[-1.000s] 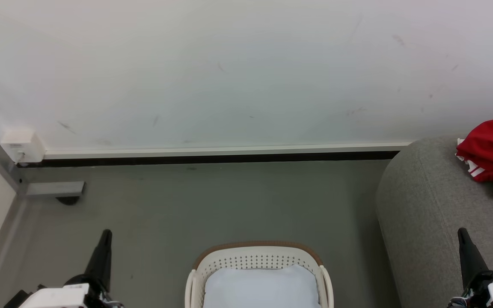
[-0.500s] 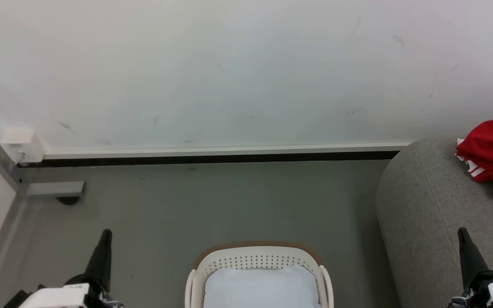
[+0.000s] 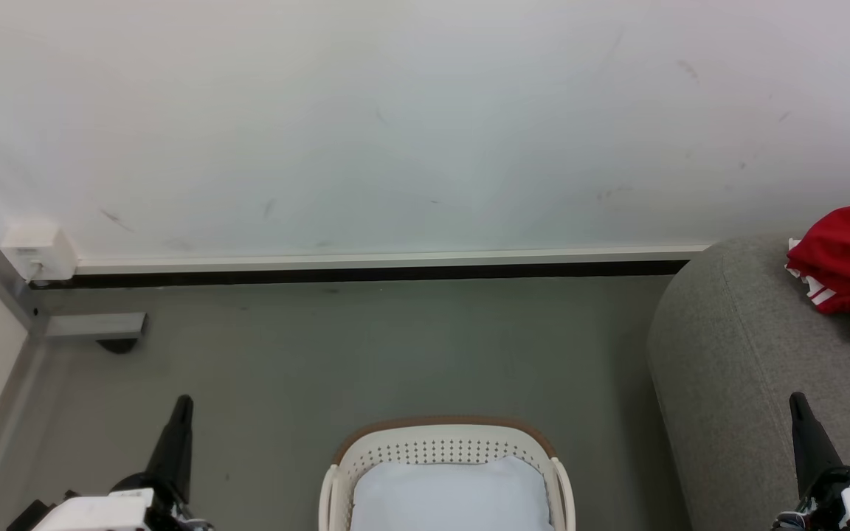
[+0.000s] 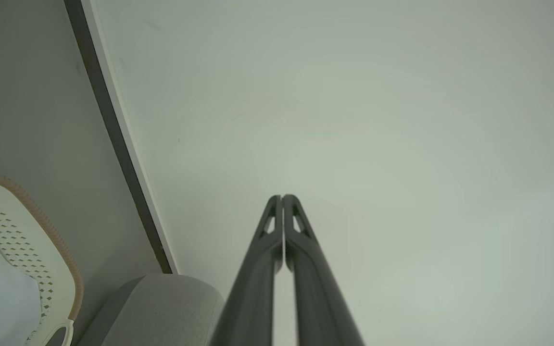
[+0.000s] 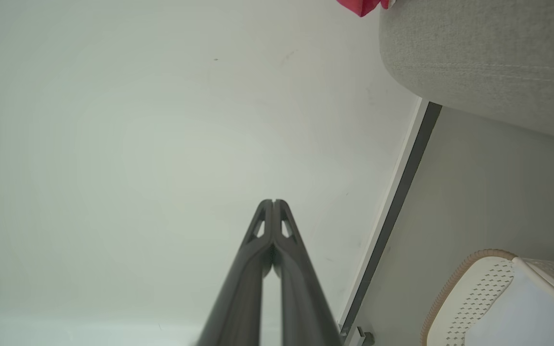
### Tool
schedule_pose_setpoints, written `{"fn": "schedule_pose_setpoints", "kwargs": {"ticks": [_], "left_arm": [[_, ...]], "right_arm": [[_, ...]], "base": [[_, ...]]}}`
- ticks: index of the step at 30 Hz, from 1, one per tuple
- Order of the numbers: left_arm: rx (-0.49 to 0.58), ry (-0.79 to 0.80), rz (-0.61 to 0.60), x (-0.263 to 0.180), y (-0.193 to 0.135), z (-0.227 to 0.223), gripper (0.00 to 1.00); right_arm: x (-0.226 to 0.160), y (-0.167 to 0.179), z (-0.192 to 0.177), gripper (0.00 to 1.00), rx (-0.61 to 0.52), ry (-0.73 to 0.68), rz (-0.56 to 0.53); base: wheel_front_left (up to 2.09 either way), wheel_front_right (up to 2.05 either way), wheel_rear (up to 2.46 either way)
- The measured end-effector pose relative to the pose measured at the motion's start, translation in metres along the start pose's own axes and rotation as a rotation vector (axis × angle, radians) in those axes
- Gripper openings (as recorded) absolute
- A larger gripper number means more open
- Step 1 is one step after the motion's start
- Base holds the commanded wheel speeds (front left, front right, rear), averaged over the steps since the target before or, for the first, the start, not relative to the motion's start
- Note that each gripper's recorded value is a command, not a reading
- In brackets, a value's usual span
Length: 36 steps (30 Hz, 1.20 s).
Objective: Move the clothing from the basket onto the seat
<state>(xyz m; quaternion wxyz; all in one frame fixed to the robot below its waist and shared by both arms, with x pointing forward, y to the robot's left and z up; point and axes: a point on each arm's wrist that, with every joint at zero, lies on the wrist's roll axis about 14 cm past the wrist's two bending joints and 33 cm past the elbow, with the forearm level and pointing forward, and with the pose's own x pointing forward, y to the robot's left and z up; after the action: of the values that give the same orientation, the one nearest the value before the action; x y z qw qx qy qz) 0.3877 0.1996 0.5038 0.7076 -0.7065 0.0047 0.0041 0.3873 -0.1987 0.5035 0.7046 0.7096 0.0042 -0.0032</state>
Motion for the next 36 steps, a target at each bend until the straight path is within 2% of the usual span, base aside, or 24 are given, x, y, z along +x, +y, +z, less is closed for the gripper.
{"fn": "schedule_pose_setpoints", "kwargs": {"ticks": [36], "left_arm": [[0.0, 0.0, 0.0, 0.0, -0.0001, 0.0, 0.0]], "right_arm": [[0.0, 0.0001, 0.0, 0.0, 0.0, 0.0, 0.0]], "base": [[0.0, 0.0, 0.0]]}}
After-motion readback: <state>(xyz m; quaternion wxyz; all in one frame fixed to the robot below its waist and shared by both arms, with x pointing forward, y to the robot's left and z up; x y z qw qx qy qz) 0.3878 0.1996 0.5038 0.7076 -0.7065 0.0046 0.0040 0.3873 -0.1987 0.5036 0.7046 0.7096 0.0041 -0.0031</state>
